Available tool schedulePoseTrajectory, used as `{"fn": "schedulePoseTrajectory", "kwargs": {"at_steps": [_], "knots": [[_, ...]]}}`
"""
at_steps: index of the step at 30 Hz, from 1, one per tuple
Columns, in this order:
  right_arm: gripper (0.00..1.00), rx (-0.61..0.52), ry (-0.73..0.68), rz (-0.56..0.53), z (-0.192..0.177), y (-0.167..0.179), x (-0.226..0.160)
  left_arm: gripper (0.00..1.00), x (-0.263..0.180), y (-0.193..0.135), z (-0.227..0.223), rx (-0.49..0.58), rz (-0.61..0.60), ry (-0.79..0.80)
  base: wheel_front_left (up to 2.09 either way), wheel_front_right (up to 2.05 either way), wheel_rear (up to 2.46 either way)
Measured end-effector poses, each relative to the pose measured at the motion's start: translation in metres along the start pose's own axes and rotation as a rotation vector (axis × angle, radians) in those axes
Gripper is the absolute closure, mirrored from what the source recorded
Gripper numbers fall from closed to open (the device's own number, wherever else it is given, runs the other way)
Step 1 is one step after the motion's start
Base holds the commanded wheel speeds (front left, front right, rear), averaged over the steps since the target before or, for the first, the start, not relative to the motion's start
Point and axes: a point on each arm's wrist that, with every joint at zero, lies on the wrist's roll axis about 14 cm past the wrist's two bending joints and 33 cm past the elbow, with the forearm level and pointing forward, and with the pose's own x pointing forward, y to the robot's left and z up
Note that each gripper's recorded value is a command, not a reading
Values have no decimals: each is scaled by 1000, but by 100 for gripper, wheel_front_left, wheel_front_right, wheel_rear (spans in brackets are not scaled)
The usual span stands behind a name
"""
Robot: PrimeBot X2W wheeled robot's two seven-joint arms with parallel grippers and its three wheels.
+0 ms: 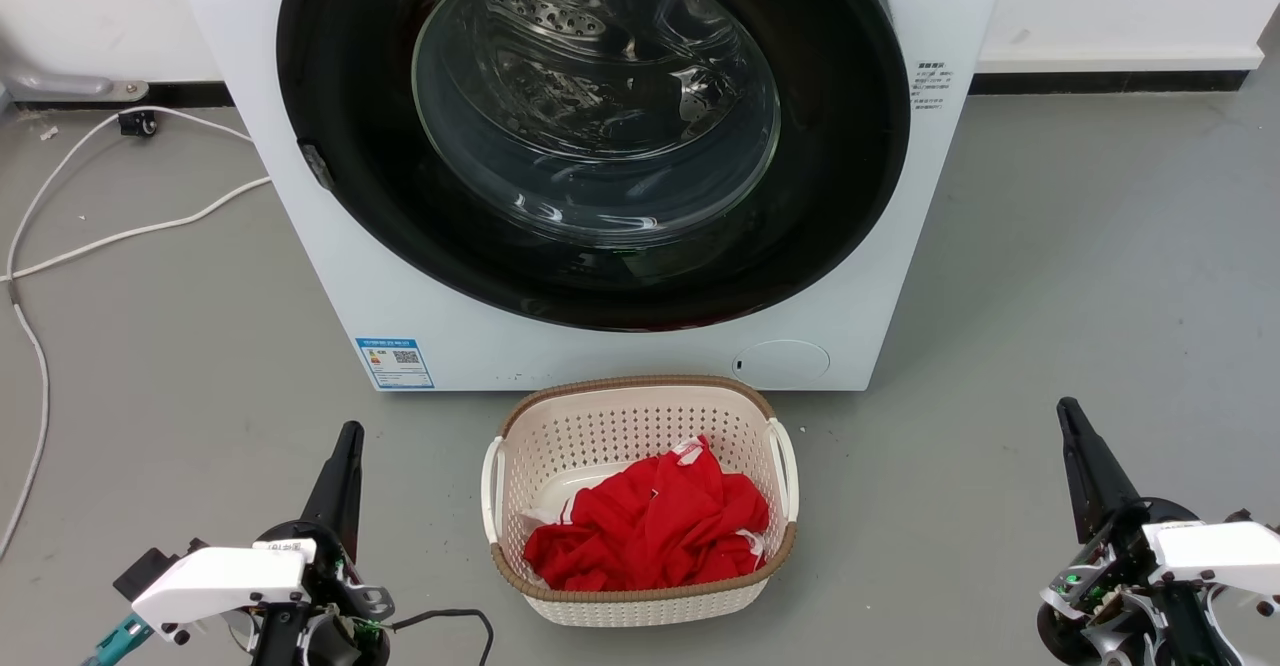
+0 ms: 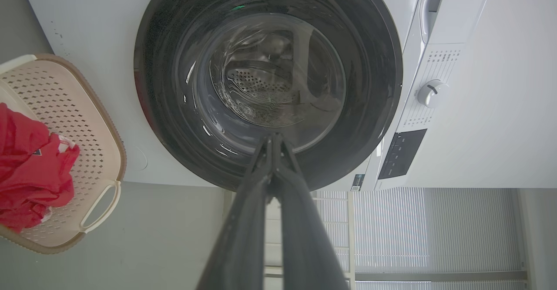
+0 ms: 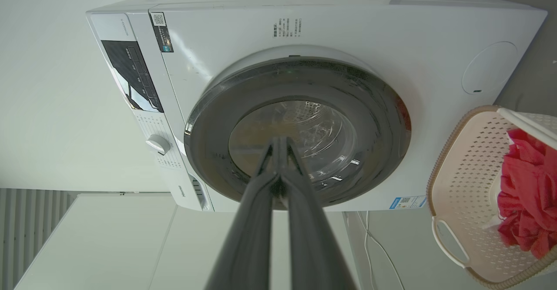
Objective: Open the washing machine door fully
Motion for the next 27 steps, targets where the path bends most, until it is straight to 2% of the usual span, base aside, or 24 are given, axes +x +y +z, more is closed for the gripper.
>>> {"fn": "schedulePoseTrajectory", "kwargs": {"at_steps": [24, 25, 27], "knots": [[100, 1, -1, 0, 0, 0, 0, 100, 0, 0, 0, 3, 0, 1, 0, 0, 0], [0, 1, -1, 0, 0, 0, 0, 0, 0, 0, 0, 3, 0, 1, 0, 0, 0], [0, 3, -2, -24, 0, -8, -3, 0, -3, 8, -1, 0, 25, 1, 0, 0, 0]]}}
